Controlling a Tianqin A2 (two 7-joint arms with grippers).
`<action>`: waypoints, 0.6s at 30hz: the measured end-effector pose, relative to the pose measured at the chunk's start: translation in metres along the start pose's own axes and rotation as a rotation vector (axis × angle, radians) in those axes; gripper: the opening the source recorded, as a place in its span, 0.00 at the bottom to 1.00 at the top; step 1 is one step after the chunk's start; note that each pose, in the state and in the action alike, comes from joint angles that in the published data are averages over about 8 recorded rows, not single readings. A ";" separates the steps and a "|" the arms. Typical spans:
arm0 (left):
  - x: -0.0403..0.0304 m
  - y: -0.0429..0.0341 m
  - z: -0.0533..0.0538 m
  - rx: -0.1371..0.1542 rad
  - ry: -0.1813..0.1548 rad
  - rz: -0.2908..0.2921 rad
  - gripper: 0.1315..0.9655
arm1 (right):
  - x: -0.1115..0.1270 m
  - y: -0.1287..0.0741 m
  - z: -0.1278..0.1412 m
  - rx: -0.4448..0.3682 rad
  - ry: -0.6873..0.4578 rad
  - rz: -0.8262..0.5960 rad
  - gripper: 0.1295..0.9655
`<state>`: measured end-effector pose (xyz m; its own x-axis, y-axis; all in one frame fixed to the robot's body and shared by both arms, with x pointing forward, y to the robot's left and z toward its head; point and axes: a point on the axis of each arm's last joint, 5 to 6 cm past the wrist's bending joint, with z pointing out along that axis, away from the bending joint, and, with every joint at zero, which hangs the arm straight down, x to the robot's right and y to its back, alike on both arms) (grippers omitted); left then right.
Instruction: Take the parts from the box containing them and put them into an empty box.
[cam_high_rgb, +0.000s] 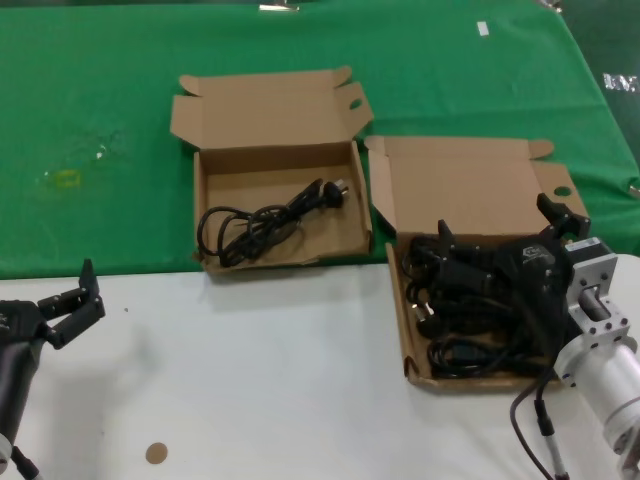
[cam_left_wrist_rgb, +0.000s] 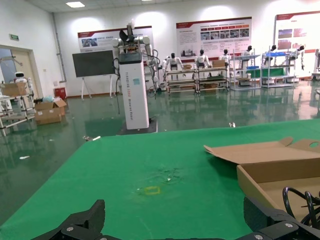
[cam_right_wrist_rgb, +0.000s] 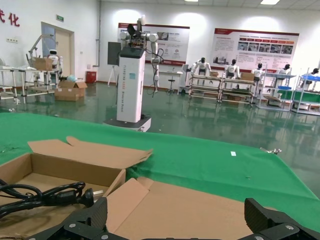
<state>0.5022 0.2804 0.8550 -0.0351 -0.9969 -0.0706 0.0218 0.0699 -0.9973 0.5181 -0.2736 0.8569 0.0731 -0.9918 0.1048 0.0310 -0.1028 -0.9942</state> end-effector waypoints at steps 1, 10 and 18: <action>0.0000 0.0000 0.000 0.000 0.000 0.000 1.00 | 0.000 0.000 0.000 0.000 0.000 0.000 1.00; 0.0000 0.0000 0.000 0.000 0.000 0.000 1.00 | 0.000 0.000 0.000 0.000 0.000 0.000 1.00; 0.0000 0.0000 0.000 0.000 0.000 0.000 1.00 | 0.000 0.000 0.000 0.000 0.000 0.000 1.00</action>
<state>0.5022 0.2804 0.8550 -0.0351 -0.9969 -0.0706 0.0218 0.0699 -0.9973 0.5181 -0.2736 0.8569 0.0731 -0.9918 0.1048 0.0310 -0.1028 -0.9942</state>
